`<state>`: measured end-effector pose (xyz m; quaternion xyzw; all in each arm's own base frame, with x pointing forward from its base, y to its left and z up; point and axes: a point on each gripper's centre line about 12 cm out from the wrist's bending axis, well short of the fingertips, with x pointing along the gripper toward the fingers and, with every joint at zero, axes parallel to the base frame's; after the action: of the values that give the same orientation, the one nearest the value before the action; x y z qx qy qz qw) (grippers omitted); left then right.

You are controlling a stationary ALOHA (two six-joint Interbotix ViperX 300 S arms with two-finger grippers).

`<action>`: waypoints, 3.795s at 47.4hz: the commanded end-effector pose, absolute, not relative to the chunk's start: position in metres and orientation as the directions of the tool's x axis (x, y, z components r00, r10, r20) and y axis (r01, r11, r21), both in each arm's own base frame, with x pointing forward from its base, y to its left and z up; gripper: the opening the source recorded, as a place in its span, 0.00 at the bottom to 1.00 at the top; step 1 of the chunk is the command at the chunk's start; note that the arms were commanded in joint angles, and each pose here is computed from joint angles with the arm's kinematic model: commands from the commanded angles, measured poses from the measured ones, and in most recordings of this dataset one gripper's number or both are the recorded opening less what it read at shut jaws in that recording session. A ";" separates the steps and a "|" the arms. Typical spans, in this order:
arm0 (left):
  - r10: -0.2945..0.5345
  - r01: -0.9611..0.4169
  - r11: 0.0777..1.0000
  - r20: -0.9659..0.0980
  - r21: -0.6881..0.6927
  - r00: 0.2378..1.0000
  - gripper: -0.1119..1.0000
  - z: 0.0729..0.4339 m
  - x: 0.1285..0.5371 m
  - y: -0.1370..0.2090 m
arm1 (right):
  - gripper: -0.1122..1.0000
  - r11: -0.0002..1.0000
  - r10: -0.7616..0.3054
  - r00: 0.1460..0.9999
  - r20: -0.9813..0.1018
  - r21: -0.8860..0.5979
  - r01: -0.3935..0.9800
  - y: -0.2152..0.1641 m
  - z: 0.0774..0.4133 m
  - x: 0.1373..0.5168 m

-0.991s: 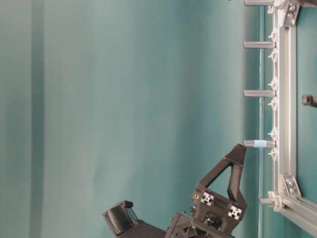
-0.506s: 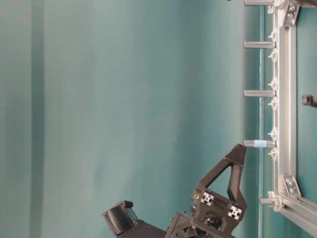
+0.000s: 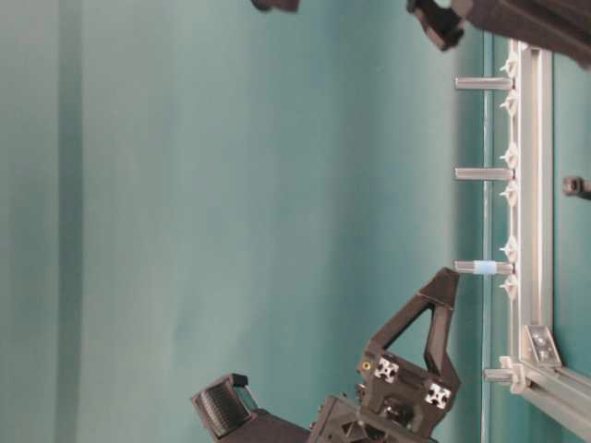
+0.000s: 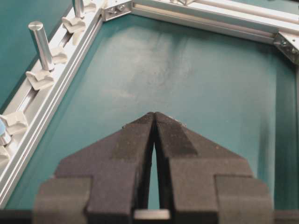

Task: Insert the wire through the string loop located in the center.
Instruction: 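Push the USB plug leftward through the black zip-tie loop with the right gripper, then move the left gripper to the plug and grasp it beyond the loop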

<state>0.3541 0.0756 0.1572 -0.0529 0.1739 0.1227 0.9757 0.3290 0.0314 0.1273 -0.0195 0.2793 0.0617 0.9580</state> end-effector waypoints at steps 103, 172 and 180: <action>0.028 -0.057 0.996 -0.396 -0.063 0.918 0.10 0.172 0.372 0.004 | 0.16 0.994 0.095 0.882 -0.461 -0.004 -0.110 0.028 0.142 0.377; -0.105 0.086 0.994 -0.544 -0.061 0.832 0.73 0.163 0.384 -0.052 | 0.16 0.994 0.098 0.884 -0.458 -0.007 -0.113 0.028 0.142 0.377; -0.105 0.088 0.994 -0.551 -0.058 0.828 0.86 0.159 0.393 -0.053 | 0.16 0.994 0.098 0.884 -0.458 -0.007 -0.113 0.028 0.142 0.377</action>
<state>0.3843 -0.0504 0.1494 -0.0173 0.3050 -0.0462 0.9511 0.3731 0.0290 0.1331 -0.0169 0.2522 0.0550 0.9660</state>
